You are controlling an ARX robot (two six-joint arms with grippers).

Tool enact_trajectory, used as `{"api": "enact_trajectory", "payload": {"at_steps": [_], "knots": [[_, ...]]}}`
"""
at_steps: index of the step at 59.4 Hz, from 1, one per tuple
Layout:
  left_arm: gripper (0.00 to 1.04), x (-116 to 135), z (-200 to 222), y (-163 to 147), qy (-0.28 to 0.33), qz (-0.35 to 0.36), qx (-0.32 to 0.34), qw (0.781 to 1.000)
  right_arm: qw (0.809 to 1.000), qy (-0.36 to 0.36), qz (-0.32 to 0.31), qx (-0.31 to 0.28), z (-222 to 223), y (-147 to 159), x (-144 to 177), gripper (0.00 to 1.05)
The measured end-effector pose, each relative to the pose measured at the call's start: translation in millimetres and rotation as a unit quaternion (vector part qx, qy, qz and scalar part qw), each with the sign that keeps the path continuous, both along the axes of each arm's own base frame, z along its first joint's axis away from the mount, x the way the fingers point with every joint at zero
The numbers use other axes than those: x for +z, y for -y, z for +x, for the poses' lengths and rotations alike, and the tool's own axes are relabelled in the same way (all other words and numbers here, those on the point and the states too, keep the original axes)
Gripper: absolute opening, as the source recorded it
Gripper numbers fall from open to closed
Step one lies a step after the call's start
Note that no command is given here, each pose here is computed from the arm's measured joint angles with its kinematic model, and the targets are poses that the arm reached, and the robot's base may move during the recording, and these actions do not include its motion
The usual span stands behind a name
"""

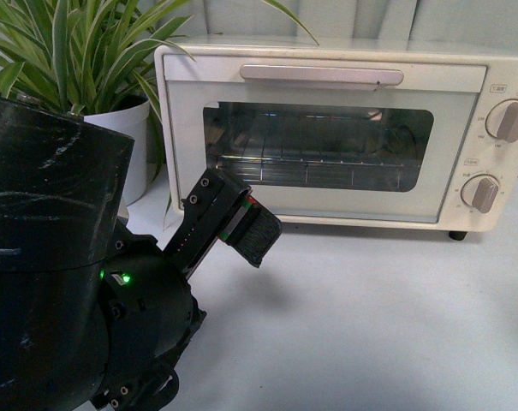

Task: Open oven

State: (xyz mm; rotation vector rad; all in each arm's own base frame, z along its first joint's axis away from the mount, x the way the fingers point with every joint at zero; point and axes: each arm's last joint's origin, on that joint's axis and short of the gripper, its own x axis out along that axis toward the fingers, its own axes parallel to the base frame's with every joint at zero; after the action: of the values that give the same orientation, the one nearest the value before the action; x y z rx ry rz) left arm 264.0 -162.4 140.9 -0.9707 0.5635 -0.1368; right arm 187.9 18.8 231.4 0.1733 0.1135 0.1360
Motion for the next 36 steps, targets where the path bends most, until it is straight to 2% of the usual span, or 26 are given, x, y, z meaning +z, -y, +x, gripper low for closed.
{"api": "enact_trajectory", "payload": {"at_steps": [19, 36], "knots": [[0.98, 0.7, 0.3, -0.9, -0.003, -0.001, 0.001, 1.0, 0.996, -0.083, 0.025, 0.014, 84.7, -45.4, 42.0, 0.95], [0.98, 0.9, 0.7, -1.7, -0.004, -0.003, 0.001, 1.0, 0.994, -0.104, 0.041, 0.002, 117.0, -68.1, 55.6, 0.95]]}}
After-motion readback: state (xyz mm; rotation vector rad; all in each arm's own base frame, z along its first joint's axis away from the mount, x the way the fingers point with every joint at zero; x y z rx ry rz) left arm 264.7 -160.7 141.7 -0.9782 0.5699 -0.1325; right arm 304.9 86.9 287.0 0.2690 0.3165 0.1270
